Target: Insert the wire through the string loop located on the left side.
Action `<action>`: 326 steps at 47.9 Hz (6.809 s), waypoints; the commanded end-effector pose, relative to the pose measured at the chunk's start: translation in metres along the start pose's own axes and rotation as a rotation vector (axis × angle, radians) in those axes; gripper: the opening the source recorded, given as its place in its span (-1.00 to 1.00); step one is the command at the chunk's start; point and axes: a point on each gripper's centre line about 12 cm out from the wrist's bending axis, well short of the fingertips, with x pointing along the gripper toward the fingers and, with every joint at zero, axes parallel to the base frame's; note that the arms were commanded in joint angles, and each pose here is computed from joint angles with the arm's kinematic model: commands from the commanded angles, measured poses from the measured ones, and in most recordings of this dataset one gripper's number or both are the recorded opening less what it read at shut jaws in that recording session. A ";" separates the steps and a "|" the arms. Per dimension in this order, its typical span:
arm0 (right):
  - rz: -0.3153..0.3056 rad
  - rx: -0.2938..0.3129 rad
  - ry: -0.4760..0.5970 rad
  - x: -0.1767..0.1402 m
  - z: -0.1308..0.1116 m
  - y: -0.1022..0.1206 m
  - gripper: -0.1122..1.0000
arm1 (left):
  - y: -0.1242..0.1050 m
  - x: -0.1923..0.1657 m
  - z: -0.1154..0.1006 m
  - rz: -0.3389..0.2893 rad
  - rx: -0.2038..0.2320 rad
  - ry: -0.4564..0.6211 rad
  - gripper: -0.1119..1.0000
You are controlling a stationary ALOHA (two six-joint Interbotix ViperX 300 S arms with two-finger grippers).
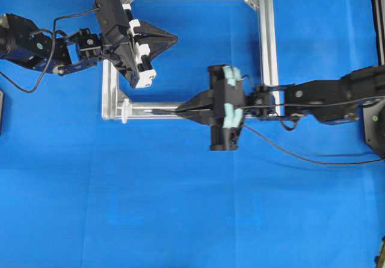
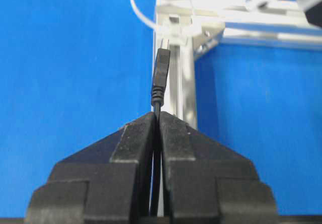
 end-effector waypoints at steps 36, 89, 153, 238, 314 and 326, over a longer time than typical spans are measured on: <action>0.001 -0.004 -0.066 0.024 0.022 0.001 -0.80 | -0.002 -0.002 0.018 -0.008 -0.002 -0.053 -0.80; 0.000 -0.005 -0.061 0.024 0.021 0.000 -0.80 | -0.002 -0.002 0.019 -0.008 -0.003 -0.056 -0.80; 0.001 -0.003 -0.126 0.081 0.039 0.001 -0.80 | -0.002 -0.002 0.018 -0.007 -0.003 -0.053 -0.80; -0.001 -0.003 -0.115 0.080 0.036 0.000 -0.80 | -0.053 -0.156 -0.029 -0.276 0.084 0.046 -0.80; -0.006 -0.001 -0.114 0.080 0.036 -0.004 -0.80 | -0.062 -0.131 -0.057 -0.272 0.115 0.226 0.75; -0.007 -0.001 -0.113 0.080 0.036 -0.004 -0.80 | -0.062 -0.131 -0.056 -0.272 0.116 0.224 0.71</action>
